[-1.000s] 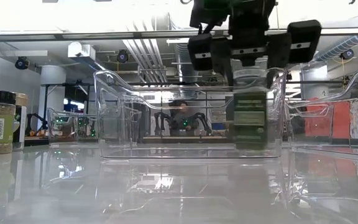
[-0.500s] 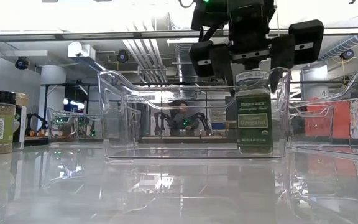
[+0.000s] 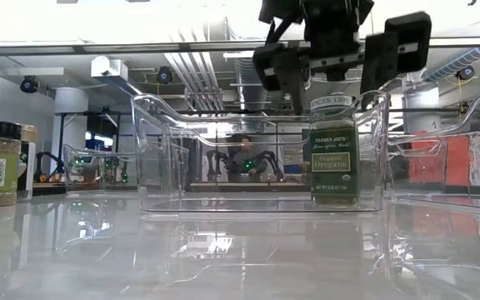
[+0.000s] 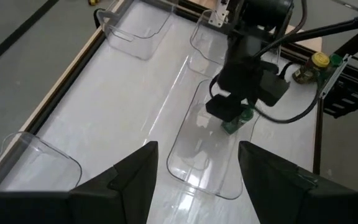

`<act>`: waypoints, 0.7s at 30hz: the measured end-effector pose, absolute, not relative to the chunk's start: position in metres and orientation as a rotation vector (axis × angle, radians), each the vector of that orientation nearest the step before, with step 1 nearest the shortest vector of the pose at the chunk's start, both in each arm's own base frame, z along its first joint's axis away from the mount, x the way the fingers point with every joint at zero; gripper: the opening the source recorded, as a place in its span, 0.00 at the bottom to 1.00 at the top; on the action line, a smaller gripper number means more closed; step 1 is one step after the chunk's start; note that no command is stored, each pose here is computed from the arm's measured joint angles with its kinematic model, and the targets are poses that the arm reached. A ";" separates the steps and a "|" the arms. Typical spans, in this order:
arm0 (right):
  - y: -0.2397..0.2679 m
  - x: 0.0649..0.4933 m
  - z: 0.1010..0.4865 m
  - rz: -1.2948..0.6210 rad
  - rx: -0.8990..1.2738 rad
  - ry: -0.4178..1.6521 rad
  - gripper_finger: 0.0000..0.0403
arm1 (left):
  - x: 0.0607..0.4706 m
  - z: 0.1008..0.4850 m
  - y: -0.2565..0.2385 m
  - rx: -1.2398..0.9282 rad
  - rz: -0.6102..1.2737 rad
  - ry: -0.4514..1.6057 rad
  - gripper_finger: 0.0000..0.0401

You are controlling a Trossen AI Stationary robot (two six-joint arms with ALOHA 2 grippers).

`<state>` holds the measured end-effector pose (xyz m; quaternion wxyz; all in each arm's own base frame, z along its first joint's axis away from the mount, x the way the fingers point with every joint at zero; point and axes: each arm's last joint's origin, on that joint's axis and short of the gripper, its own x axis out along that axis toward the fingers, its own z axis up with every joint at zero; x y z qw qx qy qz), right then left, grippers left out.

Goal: Sort spices by type
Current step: Put the top green seasoning bottle into the bottom left transparent bin

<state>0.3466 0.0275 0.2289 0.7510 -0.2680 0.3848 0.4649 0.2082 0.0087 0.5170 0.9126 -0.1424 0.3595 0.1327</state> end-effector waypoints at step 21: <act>0.020 0.317 0.276 0.254 -0.056 1.120 0.61 | 0.208 0.517 0.012 -0.069 0.318 0.750 0.52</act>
